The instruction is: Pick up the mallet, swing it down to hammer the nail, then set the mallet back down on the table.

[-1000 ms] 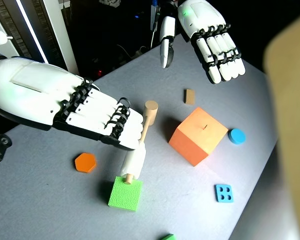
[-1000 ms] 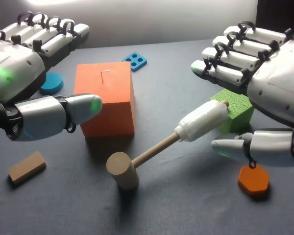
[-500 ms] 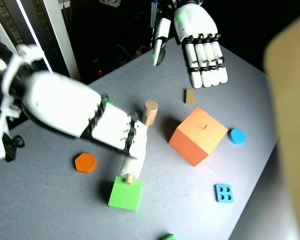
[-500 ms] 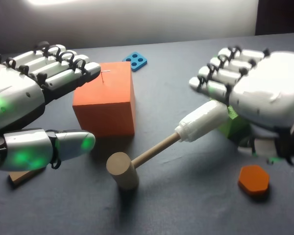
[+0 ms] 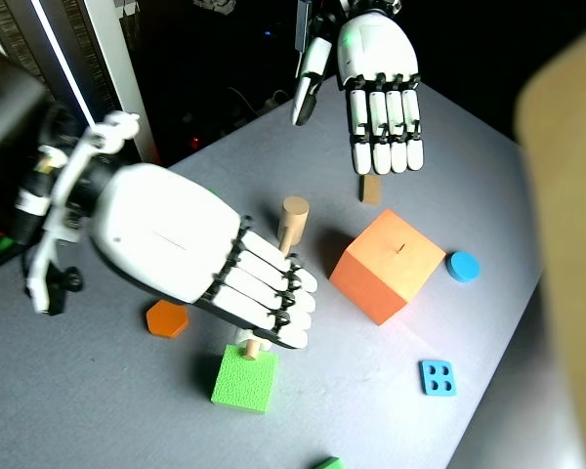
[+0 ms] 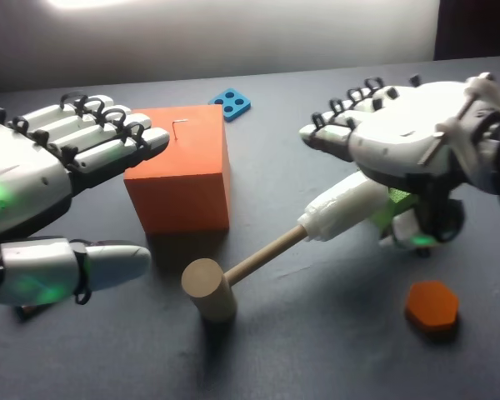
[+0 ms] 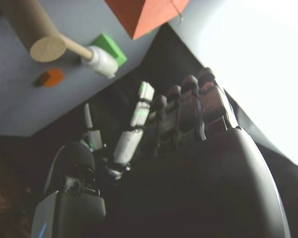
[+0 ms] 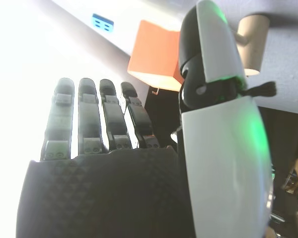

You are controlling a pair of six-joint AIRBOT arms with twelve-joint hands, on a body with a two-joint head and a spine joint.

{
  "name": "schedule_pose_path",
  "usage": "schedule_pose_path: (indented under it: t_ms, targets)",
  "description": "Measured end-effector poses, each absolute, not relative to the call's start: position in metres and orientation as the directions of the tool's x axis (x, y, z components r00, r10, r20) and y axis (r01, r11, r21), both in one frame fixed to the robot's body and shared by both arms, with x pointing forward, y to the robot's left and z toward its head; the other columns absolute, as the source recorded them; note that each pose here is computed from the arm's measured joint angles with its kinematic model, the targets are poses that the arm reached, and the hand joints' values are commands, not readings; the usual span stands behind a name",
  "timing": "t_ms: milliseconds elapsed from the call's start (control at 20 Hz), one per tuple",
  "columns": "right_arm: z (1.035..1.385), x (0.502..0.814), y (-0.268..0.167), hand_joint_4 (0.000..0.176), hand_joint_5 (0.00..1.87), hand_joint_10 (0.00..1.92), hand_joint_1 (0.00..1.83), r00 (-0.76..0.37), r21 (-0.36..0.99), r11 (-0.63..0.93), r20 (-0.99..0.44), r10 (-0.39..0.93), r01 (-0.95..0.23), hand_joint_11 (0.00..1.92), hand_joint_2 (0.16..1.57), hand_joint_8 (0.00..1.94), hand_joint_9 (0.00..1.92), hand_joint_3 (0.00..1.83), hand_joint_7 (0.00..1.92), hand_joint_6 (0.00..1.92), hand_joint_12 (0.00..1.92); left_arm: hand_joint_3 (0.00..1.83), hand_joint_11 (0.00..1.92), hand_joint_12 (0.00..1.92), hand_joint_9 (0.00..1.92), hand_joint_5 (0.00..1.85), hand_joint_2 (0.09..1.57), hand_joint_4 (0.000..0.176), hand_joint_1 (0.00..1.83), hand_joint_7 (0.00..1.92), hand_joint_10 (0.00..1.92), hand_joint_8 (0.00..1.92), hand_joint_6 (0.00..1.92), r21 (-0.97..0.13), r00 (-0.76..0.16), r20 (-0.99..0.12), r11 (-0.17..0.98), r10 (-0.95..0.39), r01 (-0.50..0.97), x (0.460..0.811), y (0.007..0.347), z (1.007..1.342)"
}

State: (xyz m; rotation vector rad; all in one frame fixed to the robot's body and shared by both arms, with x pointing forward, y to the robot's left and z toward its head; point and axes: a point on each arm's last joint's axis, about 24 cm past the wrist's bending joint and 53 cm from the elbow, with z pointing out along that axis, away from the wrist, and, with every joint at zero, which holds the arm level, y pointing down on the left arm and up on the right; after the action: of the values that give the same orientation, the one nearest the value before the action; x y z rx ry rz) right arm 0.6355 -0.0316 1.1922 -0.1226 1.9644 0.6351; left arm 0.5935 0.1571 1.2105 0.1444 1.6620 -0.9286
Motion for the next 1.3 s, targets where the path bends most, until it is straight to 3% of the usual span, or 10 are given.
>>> schedule_pose_path:
  t_ms: [250, 650, 1300]
  targets:
    - [1.169, 0.648, -0.017, 0.0, 0.0, 0.0, 1.16, -0.525, 0.404, 0.857, -0.828, 0.194, -0.32, 0.0, 0.99, 0.0, 0.0, 0.0, 0.0, 0.0, 0.0, 0.01, 0.0, 0.0, 0.0, 0.01, 1.27, 0.0, 0.0, 0.0, 0.0, 0.0, 0.0, -0.475, -0.334, -0.88, 0.664, -0.338, 0.578, 0.599, 0.146, 1.192]
    - [1.138, 0.655, 0.004, 0.0, 0.0, 0.0, 1.14, -0.563, 0.392, 0.863, -0.811, 0.161, -0.318, 0.0, 0.98, 0.0, 0.0, 0.0, 0.0, 0.0, 0.0, 0.01, 0.0, 0.0, 0.0, 0.02, 1.28, 0.0, 0.0, 0.0, 0.0, 0.0, 0.01, -0.461, -0.336, -0.886, 0.696, -0.32, 0.55, 0.609, 0.168, 1.169]
    - [1.122, 0.672, 0.022, 0.0, 0.0, 0.0, 1.18, -0.583, 0.42, 0.85, -0.794, 0.174, -0.318, 0.0, 1.0, 0.0, 0.0, 0.01, 0.0, 0.0, 0.0, 0.01, 0.0, 0.0, 0.0, 0.02, 1.28, 0.0, 0.0, 0.0, 0.0, 0.0, 0.0, -0.455, -0.312, -0.889, 0.723, -0.336, 0.52, 0.619, 0.173, 1.165]
